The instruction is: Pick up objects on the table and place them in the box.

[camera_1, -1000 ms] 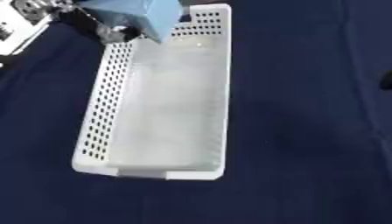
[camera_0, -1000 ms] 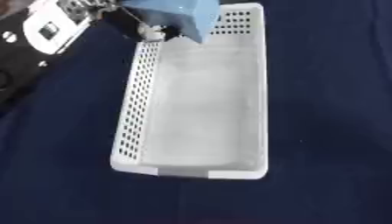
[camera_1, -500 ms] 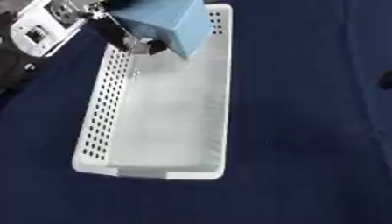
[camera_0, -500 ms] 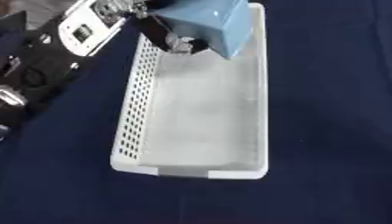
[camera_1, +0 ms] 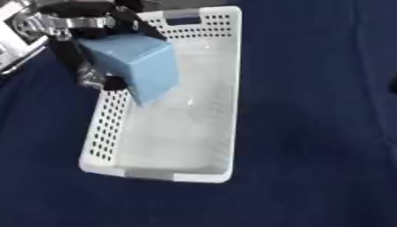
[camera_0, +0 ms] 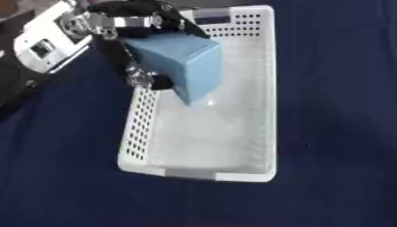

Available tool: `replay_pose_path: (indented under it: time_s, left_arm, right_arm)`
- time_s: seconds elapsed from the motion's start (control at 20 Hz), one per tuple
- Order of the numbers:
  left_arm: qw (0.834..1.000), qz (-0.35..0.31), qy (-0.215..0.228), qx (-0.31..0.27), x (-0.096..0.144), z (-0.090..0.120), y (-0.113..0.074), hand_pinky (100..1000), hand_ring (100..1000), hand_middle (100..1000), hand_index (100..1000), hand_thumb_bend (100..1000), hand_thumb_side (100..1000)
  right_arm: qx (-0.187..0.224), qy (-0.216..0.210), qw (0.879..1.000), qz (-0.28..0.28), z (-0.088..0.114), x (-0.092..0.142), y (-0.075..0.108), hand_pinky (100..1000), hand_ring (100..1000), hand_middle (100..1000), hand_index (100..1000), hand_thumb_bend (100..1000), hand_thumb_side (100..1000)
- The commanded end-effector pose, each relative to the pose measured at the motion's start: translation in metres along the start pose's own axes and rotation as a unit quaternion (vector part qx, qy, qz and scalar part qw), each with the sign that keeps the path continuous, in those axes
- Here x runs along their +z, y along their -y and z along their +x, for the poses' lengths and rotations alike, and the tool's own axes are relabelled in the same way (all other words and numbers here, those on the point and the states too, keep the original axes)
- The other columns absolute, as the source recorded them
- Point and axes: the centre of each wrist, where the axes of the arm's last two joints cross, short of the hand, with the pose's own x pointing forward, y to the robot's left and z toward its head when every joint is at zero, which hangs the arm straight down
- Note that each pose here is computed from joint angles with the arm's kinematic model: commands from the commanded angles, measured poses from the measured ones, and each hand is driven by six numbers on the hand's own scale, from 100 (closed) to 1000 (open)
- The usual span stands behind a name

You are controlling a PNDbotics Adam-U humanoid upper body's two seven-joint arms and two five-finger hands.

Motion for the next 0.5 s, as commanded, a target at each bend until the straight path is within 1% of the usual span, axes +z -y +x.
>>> replay_pose_path:
  time_s: [0.05,0.15,0.3,0.35,0.4,0.45,0.5]
  left_arm:
    - [0.998,0.007,0.017,-0.067,0.0103,0.013,-0.0297,1000,1000,1000,1000,100,1000]
    - [0.992,0.003,0.008,-0.122,0.0144,0.0144,-0.0381,1000,1000,1000,1000,100,1000]
    - [0.983,-0.021,-0.01,-0.18,0.0169,0.0121,-0.0379,1000,1000,1000,1000,100,1000]
    - [0.98,-0.029,-0.016,-0.194,0.0171,0.011,-0.0369,1000,1000,1000,1000,166,1000]
    - [0.978,-0.036,-0.021,-0.204,0.0172,0.0098,-0.0357,1000,1000,1000,1000,114,1000]
    - [0.976,-0.039,-0.025,-0.212,0.0173,0.0087,-0.0345,1000,1000,1000,1000,214,1000]
    - [0.975,-0.044,-0.031,-0.218,0.0183,0.0072,-0.0335,1000,1000,1000,1000,256,1000]
  right_arm:
    - [0.012,-0.005,1.0,0.009,0.0072,-0.0023,0.0009,810,731,823,956,100,781]
    - [0.012,-0.005,1.0,0.009,0.0073,-0.002,0.0009,810,732,823,957,100,781]
    - [0.013,-0.005,1.0,0.009,0.0073,-0.0022,0.0009,811,731,823,957,100,781]
    - [0.013,-0.005,1.0,0.01,0.0073,-0.0024,0.001,811,731,822,956,100,781]
    - [0.014,-0.005,1.0,0.01,0.0073,-0.0025,0.001,811,731,822,956,100,781]
    - [0.014,-0.005,1.0,0.01,0.0073,-0.0026,0.001,811,731,822,956,100,781]
    - [0.014,-0.005,1.0,0.01,0.0073,-0.0026,0.001,811,732,822,957,100,781]
